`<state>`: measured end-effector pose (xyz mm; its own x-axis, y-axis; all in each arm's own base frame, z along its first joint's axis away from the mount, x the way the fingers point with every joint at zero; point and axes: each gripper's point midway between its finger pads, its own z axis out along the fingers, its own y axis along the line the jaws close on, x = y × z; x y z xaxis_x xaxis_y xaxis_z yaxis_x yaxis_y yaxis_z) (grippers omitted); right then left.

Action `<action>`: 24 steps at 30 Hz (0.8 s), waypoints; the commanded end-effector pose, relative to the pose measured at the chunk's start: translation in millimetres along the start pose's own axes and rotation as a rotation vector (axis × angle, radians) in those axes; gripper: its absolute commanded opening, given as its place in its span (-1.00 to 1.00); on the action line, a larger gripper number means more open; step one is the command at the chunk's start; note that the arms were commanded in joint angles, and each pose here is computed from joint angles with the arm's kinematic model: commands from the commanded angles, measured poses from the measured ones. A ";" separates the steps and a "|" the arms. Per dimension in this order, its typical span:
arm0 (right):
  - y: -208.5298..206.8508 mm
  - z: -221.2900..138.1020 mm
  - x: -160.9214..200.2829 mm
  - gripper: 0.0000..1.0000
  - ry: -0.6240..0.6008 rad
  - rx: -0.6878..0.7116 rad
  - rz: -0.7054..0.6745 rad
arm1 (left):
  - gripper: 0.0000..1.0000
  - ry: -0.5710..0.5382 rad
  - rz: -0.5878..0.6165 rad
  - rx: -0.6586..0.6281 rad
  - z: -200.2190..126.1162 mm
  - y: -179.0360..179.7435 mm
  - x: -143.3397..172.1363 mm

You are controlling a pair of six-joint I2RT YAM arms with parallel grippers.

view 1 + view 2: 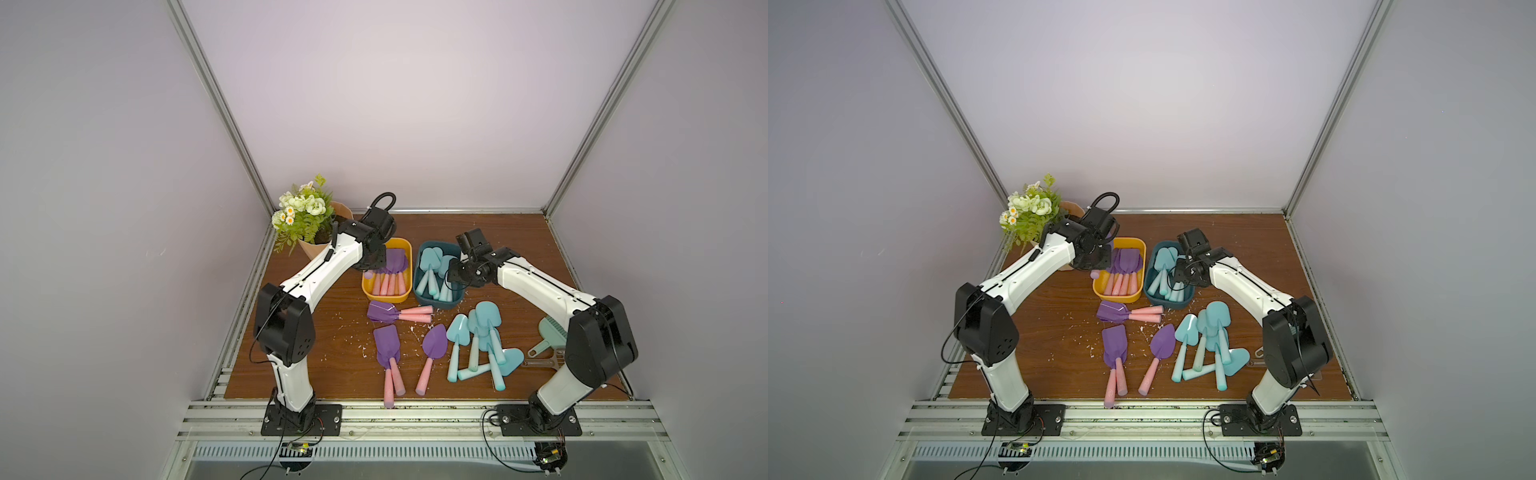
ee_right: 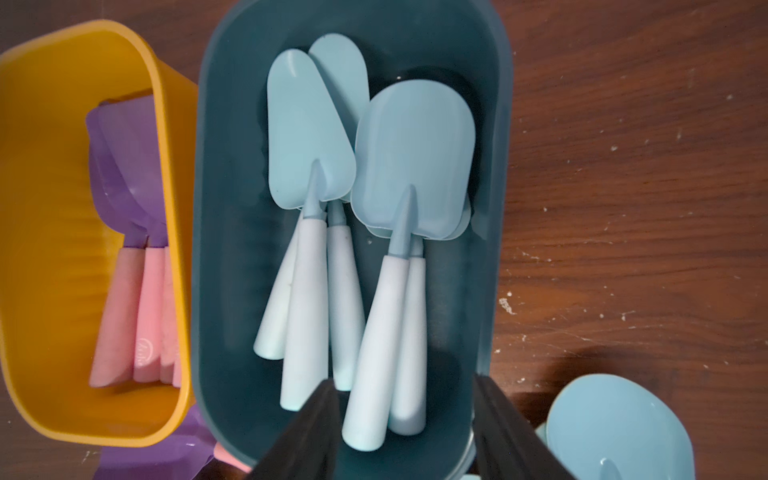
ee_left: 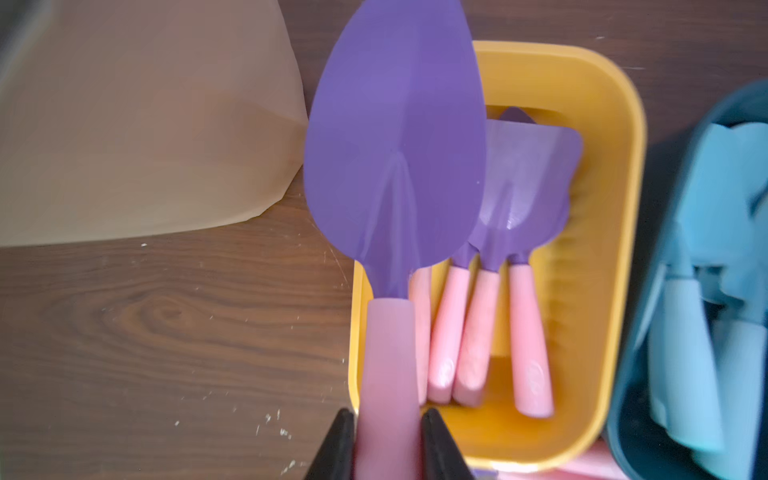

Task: Sort the small shovels by color and place them into the storage box
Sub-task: Place the shovel in the storage box.

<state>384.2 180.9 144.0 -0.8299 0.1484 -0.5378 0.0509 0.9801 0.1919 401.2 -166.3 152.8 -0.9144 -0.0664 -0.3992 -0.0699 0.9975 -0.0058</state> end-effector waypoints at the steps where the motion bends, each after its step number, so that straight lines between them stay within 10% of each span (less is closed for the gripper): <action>1: -10.2 -16.6 -7.2 0.12 -0.028 0.038 0.005 | -0.98 -0.029 0.007 0.109 8.2 -24.5 -9.2; 11: -22.7 -23.6 -3.2 0.12 -0.041 0.075 0.013 | -0.95 0.027 -0.020 0.143 53.0 -37.8 6.0; 17: -22.5 -21.1 0.7 0.12 -0.031 0.071 0.016 | -0.21 0.057 -0.031 0.138 58.0 -33.0 20.3; 24: -23.4 -17.3 13.7 0.12 0.012 0.059 0.014 | 0.03 0.042 -0.043 0.164 50.2 -34.0 21.6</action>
<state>371.4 161.6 147.1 -0.8243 0.1543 -0.5448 0.0871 0.9853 0.1472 401.4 -194.6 77.1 -0.9448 -0.0888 -0.3154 -0.0493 0.9902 -0.1310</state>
